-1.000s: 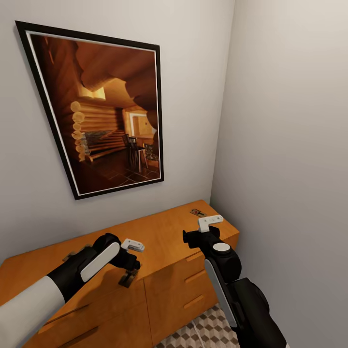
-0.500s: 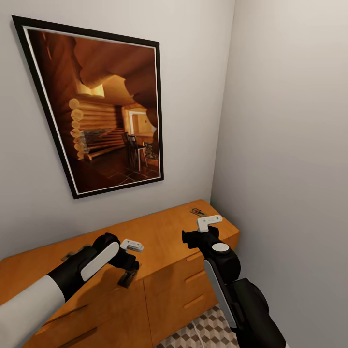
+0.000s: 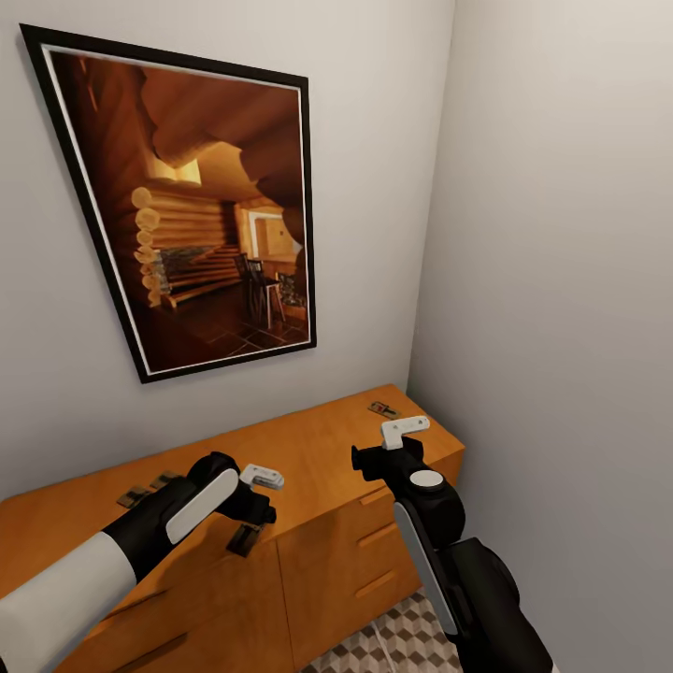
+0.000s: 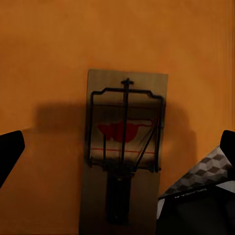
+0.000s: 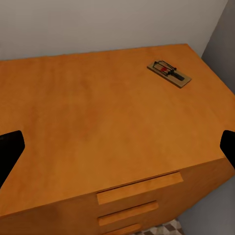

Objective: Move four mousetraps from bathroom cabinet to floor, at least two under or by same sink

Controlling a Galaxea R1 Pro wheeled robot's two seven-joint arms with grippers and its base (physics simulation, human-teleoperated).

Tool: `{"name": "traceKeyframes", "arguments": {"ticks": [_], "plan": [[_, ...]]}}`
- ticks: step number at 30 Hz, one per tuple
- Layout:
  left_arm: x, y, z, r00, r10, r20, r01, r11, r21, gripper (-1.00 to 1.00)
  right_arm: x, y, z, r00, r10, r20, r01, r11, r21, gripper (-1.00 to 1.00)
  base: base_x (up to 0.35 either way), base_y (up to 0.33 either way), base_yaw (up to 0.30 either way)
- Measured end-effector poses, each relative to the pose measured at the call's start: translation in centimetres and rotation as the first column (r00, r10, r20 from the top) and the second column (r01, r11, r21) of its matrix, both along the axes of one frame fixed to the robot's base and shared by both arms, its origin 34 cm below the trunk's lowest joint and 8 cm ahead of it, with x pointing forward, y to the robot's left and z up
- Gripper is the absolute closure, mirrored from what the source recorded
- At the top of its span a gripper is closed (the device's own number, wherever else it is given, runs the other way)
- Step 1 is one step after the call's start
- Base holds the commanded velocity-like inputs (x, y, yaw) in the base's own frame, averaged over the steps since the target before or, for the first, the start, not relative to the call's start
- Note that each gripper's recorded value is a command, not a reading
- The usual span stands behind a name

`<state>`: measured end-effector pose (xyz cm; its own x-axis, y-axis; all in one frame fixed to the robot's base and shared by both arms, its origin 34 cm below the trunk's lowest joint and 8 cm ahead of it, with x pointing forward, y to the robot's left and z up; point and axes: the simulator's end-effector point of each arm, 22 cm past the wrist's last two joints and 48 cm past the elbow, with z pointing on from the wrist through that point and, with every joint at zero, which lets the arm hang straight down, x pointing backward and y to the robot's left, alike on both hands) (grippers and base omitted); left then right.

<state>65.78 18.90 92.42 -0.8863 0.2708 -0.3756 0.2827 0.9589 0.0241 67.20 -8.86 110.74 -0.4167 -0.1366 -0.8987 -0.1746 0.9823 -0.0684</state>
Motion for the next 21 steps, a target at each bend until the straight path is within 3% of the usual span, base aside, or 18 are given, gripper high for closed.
{"name": "traceKeyframes", "arguments": {"ticks": [21], "plan": [[0.17,-0.78,-0.88,1.0,-0.003,-0.007,0.003,1.0,-0.007,-1.0,0.28,0.0,-0.68,1.0,0.0,0.0,0.0,1.0,0.0,-1.0,0.0,0.0,0.0]]}}
